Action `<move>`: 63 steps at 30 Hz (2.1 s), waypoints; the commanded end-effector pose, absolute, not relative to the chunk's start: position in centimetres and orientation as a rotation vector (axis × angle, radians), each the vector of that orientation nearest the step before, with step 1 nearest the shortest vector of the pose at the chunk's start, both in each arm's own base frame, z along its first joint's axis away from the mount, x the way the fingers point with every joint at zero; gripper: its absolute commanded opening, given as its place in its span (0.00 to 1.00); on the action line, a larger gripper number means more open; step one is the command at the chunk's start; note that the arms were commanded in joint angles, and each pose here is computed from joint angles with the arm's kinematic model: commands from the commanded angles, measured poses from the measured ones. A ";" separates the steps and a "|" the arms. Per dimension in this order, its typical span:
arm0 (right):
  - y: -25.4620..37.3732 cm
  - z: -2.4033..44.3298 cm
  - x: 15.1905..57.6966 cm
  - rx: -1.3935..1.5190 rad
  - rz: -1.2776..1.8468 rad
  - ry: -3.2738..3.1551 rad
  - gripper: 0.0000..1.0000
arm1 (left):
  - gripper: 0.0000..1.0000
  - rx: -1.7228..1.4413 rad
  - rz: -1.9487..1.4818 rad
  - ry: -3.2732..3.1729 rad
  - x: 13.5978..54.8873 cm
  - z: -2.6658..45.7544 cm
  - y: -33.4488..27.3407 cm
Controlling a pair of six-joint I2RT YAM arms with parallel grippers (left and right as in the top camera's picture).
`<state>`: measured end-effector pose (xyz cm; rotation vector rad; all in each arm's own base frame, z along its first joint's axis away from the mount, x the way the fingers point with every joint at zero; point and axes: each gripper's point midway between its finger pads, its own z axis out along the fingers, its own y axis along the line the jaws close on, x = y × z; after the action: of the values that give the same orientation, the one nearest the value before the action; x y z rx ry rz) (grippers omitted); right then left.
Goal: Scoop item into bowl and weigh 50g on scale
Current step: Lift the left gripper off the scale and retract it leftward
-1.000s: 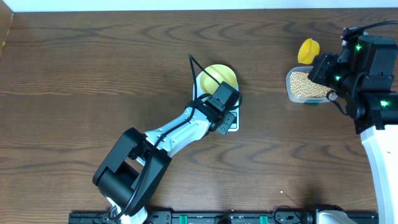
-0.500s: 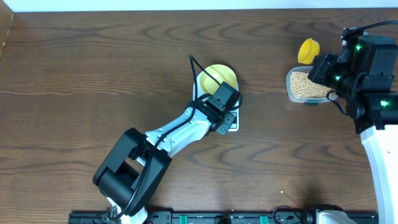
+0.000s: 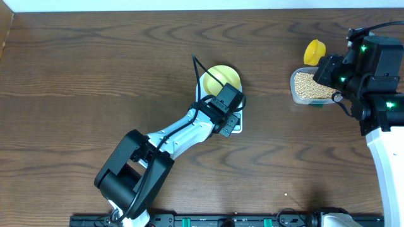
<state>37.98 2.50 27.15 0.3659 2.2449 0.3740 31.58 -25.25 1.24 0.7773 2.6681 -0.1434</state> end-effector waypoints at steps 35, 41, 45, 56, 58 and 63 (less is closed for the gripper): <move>2.0 28.2 38.0 0.356 0.351 2.226 0.01 | 0.08 0.688 -0.122 2.631 30.1 6.0 -22.6; 2.0 28.2 38.0 0.356 0.351 2.226 0.01 | 0.07 0.617 -0.202 2.486 30.5 12.2 -22.2; 2.1 28.1 37.9 0.357 0.352 2.229 0.01 | 0.07 0.436 -0.214 2.459 31.7 15.2 -19.0; 2.1 27.1 37.1 0.369 0.351 2.284 0.01 | 0.08 -0.211 -0.264 2.676 30.5 14.4 -8.2; 2.1 26.8 36.8 0.372 0.349 2.299 0.01 | 0.08 -0.224 -0.255 2.680 30.5 14.3 -7.8; 2.8 26.6 36.5 0.326 0.379 2.317 0.01 | 0.45 -0.237 -0.250 2.678 30.5 14.3 -7.5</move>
<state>36.41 2.47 25.40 0.3818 2.3398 0.3573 30.70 -7.42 14.22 -0.2261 2.6747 -0.2279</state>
